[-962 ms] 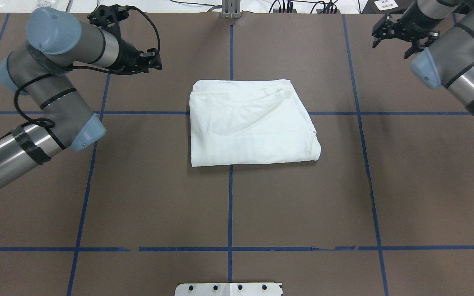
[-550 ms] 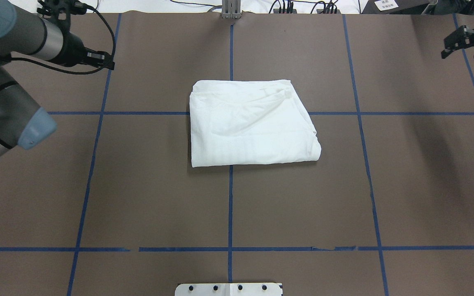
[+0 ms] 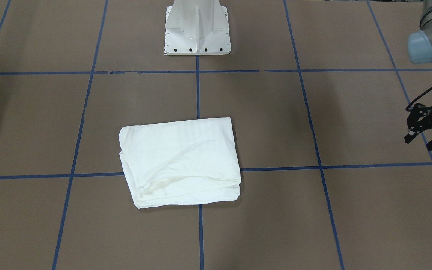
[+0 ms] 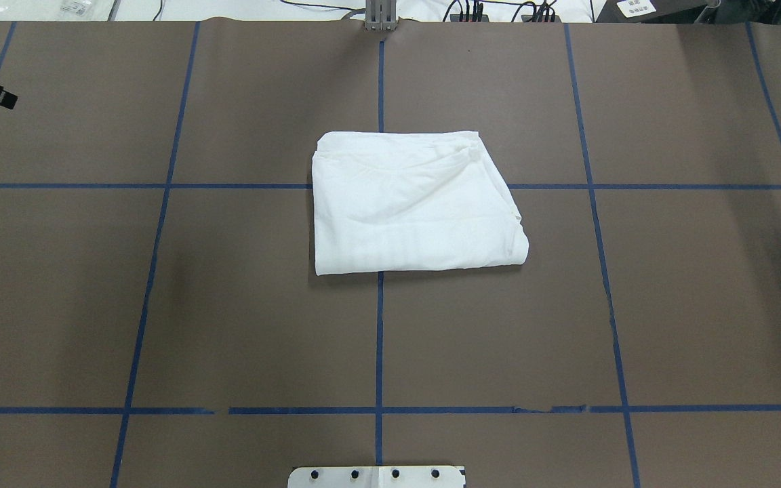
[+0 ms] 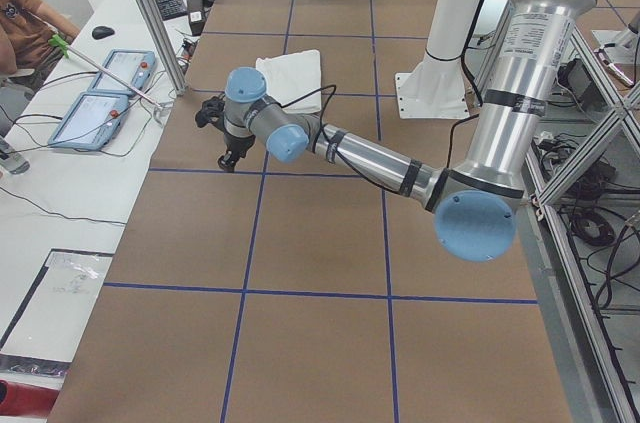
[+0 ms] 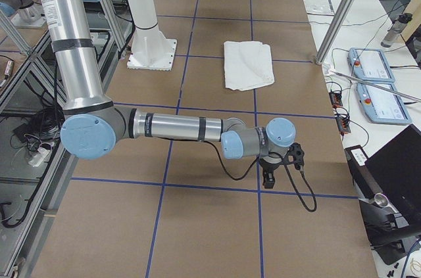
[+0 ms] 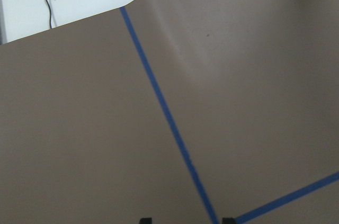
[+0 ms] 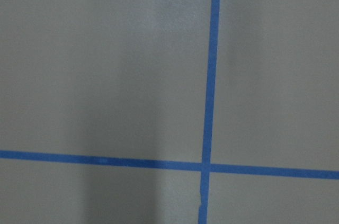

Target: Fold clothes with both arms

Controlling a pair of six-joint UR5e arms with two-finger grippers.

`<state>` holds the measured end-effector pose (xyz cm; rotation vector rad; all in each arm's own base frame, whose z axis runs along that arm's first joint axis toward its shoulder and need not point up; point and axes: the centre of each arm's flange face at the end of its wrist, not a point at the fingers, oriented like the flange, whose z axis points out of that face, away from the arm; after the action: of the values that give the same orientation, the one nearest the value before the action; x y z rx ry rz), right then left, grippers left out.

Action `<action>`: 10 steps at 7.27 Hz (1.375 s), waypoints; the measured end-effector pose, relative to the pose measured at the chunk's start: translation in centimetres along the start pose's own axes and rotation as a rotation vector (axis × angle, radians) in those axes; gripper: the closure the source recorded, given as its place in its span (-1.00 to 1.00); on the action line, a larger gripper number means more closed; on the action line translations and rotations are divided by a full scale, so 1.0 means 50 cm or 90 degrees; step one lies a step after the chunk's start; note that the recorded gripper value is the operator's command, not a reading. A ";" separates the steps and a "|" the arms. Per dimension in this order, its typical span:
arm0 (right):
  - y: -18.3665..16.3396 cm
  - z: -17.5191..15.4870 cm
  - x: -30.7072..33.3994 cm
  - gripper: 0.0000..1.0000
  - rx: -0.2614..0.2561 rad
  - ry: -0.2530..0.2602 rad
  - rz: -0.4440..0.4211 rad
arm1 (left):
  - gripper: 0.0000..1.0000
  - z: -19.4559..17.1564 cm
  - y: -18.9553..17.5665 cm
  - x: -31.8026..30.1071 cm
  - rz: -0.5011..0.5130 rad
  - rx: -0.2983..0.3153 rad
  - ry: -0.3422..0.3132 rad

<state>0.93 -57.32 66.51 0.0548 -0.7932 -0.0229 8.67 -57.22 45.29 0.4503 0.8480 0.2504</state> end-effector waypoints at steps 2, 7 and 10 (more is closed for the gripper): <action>0.062 -0.012 -0.004 -1.00 -0.012 0.004 0.000 | -1.00 -0.022 0.066 -0.079 -0.032 -0.012 -0.011; 0.113 -0.065 -0.033 -1.00 -0.034 0.026 -0.031 | -1.00 0.011 0.141 -0.227 0.041 -0.055 -0.046; 0.108 -0.072 -0.030 -1.00 -0.026 0.051 -0.037 | -1.00 -0.002 0.146 -0.241 0.044 -0.054 -0.046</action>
<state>2.46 -51.73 63.25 0.0402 -0.7112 -0.0919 0.64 -55.46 56.73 0.4076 0.7492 0.3312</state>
